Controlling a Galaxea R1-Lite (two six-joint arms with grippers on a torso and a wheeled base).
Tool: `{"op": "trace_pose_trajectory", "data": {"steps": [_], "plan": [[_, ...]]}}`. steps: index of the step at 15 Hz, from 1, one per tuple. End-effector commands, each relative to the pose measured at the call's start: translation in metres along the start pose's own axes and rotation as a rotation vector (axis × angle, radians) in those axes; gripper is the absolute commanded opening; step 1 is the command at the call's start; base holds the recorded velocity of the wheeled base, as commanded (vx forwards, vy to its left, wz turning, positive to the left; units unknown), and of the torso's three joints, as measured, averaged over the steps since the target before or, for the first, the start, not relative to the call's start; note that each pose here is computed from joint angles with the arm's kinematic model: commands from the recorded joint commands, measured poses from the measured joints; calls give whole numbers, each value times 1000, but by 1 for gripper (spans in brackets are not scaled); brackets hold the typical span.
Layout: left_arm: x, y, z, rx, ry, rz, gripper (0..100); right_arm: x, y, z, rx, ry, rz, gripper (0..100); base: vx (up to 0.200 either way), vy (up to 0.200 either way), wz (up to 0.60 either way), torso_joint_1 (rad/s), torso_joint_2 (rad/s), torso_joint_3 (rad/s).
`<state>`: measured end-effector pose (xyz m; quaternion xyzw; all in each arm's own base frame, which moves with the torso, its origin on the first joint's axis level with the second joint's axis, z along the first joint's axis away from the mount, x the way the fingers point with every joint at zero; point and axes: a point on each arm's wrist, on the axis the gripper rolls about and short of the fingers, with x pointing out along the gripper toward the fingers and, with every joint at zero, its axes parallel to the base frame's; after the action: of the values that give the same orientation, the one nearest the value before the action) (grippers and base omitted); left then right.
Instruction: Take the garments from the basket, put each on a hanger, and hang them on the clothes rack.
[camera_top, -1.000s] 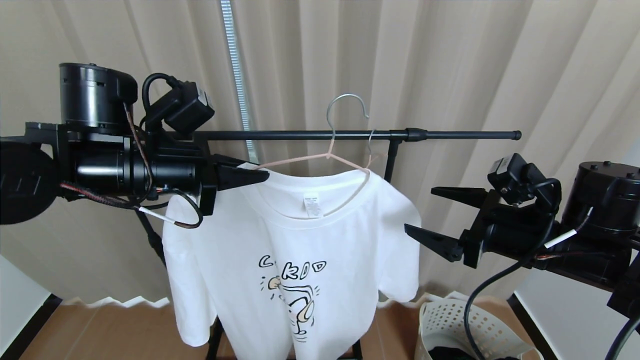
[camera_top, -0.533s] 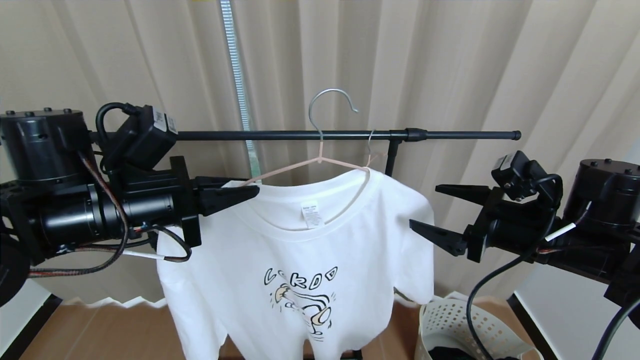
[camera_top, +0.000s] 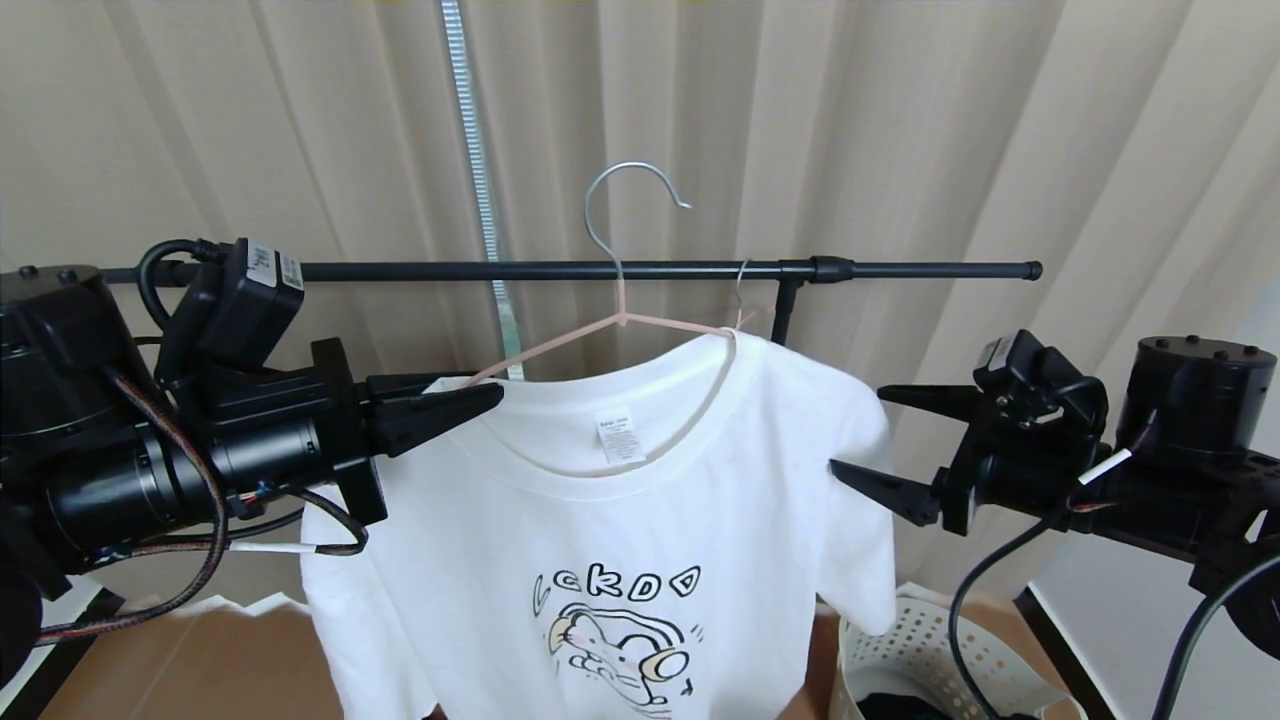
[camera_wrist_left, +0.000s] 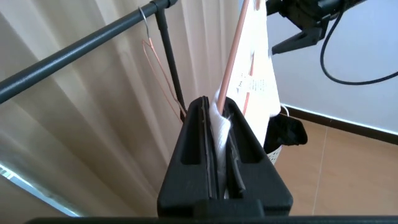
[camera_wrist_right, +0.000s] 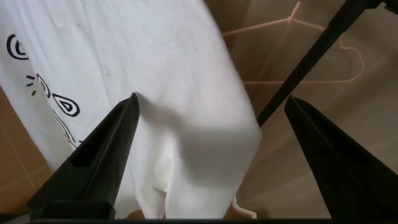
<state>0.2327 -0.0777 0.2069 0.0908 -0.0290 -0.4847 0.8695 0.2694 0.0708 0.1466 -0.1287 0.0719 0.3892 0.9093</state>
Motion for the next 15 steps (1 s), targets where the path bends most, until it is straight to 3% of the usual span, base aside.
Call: {"op": "trace_pose_trajectory", "data": {"steps": [1,4,13,14,15], "plan": [[0,0,-1,-4,4,0,0,1,-7,-10,-10,27,-5,100,0,0,0,0,0,0],[0,0,0,2,-2,1,0,4,-16,-27,-59,69,-9,100,0,0,0,0,0,0],[0,1,3,11,-11,3,0,21,-19,-51,-103,127,39,100,0,0,0,0,0,0],[0,2,4,12,-12,6,0,20,-19,-52,-103,127,37,0,0,0,0,0,0,0],[0,1,4,11,-13,7,0,20,-19,-51,-104,127,37,0,0,0,0,0,0,0]]}}
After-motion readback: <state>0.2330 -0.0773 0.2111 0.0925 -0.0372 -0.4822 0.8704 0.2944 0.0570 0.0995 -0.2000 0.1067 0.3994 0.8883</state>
